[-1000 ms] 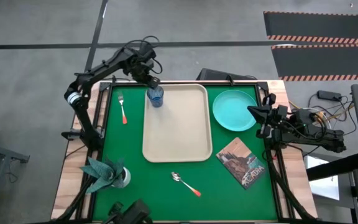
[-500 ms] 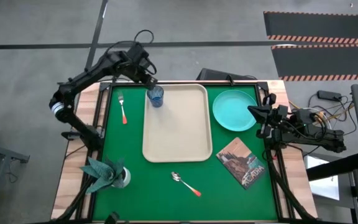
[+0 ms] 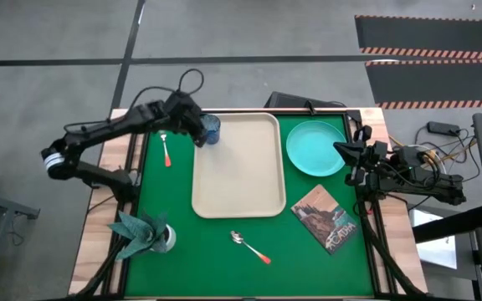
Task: Pick and place plate/cup/fork/spoon on tray
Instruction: Put the orange fork on the left of the white serving tray
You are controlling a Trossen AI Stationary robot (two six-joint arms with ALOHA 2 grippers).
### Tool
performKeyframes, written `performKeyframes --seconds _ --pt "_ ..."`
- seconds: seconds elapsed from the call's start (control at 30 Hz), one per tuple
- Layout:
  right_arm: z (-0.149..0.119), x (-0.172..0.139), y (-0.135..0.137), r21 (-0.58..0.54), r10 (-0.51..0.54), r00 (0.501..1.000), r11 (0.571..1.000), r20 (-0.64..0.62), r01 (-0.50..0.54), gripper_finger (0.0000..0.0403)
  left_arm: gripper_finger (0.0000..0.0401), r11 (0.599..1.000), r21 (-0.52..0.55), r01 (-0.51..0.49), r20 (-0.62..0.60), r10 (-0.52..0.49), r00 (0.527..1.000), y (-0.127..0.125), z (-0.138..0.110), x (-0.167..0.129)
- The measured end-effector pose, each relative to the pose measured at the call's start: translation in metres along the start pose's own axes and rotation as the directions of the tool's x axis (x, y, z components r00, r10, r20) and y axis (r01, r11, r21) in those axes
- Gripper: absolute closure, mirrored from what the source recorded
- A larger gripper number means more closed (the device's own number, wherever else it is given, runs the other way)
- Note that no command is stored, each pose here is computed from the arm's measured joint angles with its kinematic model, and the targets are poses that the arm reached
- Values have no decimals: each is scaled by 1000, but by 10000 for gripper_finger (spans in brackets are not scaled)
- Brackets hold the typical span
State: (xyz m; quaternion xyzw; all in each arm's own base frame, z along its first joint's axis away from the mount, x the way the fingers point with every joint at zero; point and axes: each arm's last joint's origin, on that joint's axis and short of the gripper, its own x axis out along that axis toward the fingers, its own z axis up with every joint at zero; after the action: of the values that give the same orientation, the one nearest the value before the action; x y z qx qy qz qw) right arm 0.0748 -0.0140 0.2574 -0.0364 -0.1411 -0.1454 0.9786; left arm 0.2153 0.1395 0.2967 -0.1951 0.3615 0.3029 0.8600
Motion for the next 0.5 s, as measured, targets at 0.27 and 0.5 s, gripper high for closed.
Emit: performKeyframes --seconds 0.27,0.5 --pt "0 0 0 -2 -1 1000 1000 0 1 394 278 1000 0 -1 -14 1 1000 5 -32 -3" --pt "0 0 0 -9 -1 1000 1000 0 1 394 288 1000 4 4 3 -4 1000 7 -42 -8"
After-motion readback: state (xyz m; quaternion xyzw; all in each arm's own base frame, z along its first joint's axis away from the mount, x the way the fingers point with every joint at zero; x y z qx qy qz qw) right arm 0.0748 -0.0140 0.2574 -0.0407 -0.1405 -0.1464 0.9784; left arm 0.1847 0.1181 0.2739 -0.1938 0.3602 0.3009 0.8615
